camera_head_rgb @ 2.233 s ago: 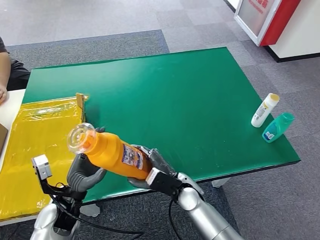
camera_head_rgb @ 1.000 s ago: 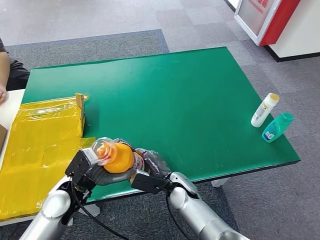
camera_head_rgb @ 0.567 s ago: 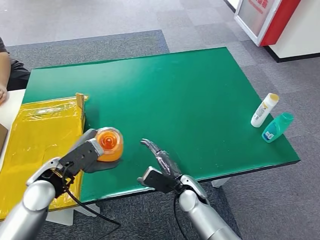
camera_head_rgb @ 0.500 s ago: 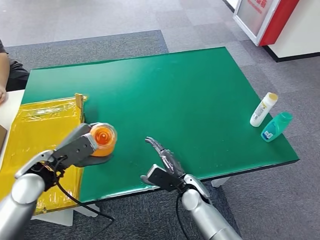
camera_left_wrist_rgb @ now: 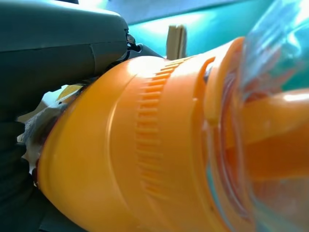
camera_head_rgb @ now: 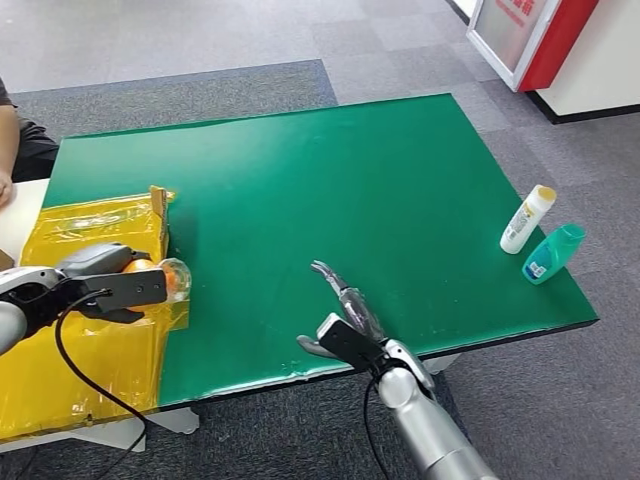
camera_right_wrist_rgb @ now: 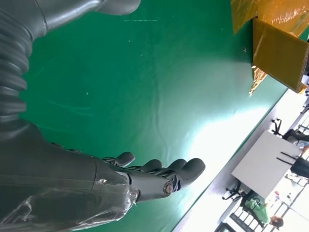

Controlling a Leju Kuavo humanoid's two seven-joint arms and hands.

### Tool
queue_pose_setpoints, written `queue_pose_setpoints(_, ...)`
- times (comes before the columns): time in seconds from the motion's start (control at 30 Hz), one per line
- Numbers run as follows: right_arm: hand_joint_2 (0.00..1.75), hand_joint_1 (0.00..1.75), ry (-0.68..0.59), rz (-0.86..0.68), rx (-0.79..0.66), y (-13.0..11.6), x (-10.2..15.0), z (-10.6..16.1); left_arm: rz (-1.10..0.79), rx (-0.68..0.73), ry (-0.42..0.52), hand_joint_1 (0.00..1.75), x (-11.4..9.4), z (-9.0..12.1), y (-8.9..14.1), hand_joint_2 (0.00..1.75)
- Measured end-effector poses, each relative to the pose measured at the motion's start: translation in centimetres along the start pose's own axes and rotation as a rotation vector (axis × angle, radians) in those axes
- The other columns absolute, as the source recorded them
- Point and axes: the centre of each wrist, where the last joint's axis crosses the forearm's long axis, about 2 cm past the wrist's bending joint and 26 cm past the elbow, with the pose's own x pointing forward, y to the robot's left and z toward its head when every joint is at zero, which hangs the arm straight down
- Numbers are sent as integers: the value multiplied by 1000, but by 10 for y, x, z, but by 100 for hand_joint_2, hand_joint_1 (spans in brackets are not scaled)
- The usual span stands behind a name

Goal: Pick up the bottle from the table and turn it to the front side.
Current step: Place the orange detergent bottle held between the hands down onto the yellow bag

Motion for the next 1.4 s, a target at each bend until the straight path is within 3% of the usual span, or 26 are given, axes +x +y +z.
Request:
queue_pose_setpoints(0.3,175,0,-13,-12,19,3,2,-10,12,-152,125,175,-31,-9,-59,175)
queue_pose_setpoints(0.5,175,0,-9,-19,29,6,1,-10,20,-173,143,175,-37,-11,-68,175)
queue_pose_setpoints(0.67,175,0,-13,-25,38,8,1,-11,31,-78,168,175,-34,-21,-83,175)
queue_pose_setpoints(0.7,175,0,-14,-27,40,9,2,-12,31,-48,173,139,-31,-25,-86,175)
queue_pose_setpoints(0.8,175,0,-16,-30,45,12,4,-12,44,46,182,8,-19,-38,-90,175)
queue_pose_setpoints(0.83,175,0,-15,-30,46,13,4,-12,53,73,184,0,-13,-42,-91,175)
queue_pose_setpoints(0.97,175,0,-4,-31,48,15,3,-10,127,130,170,0,6,-52,-100,175)
queue_pose_setpoints(1.1,175,0,16,-39,48,19,0,-3,251,194,99,0,18,-48,-112,175)
queue_pose_setpoints(1.4,175,0,52,-45,7,17,-5,15,602,409,-208,0,34,-4,-122,175)
